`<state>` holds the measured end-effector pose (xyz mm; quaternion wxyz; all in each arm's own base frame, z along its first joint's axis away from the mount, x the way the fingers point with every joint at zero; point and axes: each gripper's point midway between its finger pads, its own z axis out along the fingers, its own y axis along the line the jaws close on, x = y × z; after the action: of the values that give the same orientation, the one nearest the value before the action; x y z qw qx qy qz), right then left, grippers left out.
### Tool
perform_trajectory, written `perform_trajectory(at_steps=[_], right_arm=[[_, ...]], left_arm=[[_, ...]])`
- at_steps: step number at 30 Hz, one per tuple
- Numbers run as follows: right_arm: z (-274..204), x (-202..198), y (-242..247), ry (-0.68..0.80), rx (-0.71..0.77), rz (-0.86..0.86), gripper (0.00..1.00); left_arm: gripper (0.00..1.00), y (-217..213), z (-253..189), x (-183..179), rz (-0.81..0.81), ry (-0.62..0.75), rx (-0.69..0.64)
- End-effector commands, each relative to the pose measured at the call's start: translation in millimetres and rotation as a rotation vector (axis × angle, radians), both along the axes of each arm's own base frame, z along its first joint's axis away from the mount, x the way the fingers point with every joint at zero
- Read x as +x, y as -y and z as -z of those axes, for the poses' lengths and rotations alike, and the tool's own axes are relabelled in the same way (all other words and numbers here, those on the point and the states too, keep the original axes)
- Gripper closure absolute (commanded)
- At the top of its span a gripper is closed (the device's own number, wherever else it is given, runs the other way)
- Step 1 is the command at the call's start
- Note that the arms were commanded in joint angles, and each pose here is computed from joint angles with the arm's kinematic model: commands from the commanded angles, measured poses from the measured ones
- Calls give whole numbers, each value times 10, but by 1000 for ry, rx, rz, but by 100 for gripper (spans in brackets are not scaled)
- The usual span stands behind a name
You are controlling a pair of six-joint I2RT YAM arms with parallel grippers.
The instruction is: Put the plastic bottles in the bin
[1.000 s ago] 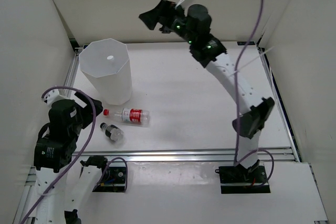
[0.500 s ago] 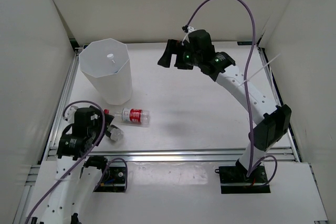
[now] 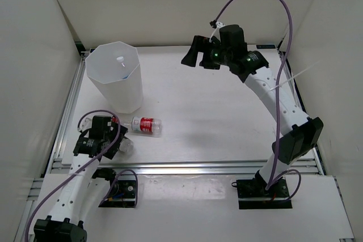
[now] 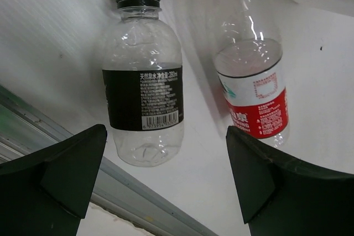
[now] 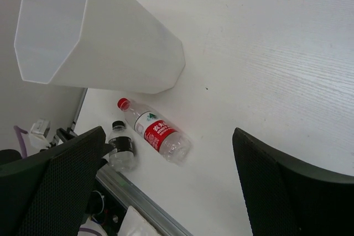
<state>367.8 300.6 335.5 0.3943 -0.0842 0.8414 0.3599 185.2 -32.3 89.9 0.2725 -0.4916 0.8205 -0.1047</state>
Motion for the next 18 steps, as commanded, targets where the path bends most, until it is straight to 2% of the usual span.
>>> perform_trajectory(at_steps=[1, 8, 14, 15, 18], right_arm=[[-264, -7, 98, 43, 40, -29, 1], [-280, 63, 215, 23, 65, -9, 1], [-254, 127, 330, 4, 77, 6, 1], [-257, 143, 361, 2, 81, 9, 1], [-259, 138, 409, 3, 81, 18, 1]], left_arm=[[0, -8, 72, 70, -41, 20, -30], [0, -126, 350, 58, -38, -53, 0], [0, -203, 443, 172, -46, -43, -9], [0, -203, 529, 122, -39, -80, -5], [7, -236, 561, 124, -38, -94, -3]])
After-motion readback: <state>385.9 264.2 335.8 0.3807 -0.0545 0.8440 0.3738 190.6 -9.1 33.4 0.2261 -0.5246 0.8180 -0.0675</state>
